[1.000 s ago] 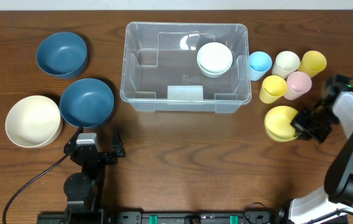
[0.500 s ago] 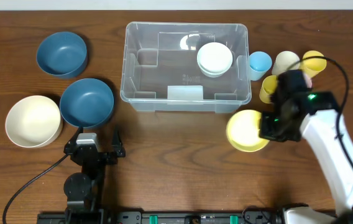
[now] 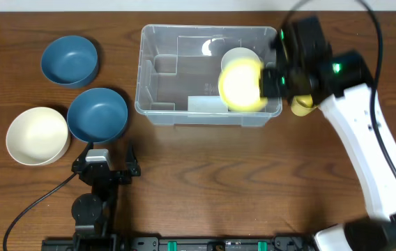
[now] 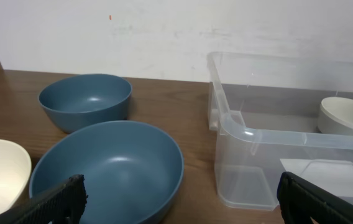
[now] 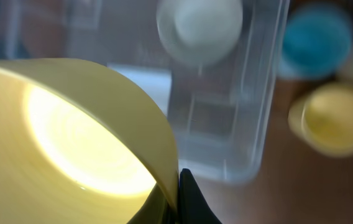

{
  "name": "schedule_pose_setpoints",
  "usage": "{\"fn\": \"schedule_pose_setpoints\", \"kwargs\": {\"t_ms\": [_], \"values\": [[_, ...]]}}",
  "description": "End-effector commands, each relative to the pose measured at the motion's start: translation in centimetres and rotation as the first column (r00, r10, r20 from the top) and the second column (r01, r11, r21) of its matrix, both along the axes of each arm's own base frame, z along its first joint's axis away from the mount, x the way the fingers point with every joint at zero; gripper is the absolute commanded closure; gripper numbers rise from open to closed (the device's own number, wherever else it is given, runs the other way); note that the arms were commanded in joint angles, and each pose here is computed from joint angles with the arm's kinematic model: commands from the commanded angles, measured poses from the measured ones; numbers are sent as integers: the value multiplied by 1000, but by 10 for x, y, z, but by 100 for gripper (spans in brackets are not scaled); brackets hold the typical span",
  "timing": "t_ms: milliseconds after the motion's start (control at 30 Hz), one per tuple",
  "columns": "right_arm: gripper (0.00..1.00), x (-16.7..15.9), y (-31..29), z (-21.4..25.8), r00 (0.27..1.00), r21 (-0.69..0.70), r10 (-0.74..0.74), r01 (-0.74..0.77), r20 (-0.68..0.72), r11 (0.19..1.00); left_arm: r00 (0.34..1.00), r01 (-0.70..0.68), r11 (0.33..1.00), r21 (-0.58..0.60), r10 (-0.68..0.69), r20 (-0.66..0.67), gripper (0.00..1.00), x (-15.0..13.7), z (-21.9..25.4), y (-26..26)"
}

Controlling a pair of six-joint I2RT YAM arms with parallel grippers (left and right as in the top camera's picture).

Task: Pack container
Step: 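Carry the yellow bowl into the container and lower onto white dishes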

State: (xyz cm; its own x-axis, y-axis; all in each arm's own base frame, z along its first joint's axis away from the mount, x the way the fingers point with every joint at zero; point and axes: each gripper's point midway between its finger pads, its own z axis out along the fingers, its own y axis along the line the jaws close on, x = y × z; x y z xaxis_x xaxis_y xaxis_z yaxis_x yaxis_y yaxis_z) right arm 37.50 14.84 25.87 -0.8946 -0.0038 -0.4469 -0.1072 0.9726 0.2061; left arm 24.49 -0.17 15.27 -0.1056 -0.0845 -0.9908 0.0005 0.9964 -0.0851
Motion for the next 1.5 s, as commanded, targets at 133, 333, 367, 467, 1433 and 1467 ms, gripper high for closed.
{"fn": "schedule_pose_setpoints", "kwargs": {"t_ms": [133,333,367,467,1433,1467], "values": [[99,76,7,-30,999,-71,-37,37,9,997,999,3,1000,13,-2,-46,2,-1,-15,0],[99,112,-6,-99,991,-94,-107,100,-75,991,999,3,1000,13,-2,-46,2,-1,-15,0],[99,117,-9,-108,990,-95,-115,107,-85,990,999,2,1000,13,-2,-46,2,-1,-15,0],[99,128,-19,-126,986,-99,-140,130,-94,987,999,2,1000,13,-2,-46,2,-1,-15,0],[22,128,39,-62,999,-52,15,-13,29,999,999,2,1000,13,-2,-46,2,-1,-15,0],[23,129,39,-61,999,-50,15,-13,37,999,999,3,1000,13,-2,-46,2,-1,-15,0]]}}
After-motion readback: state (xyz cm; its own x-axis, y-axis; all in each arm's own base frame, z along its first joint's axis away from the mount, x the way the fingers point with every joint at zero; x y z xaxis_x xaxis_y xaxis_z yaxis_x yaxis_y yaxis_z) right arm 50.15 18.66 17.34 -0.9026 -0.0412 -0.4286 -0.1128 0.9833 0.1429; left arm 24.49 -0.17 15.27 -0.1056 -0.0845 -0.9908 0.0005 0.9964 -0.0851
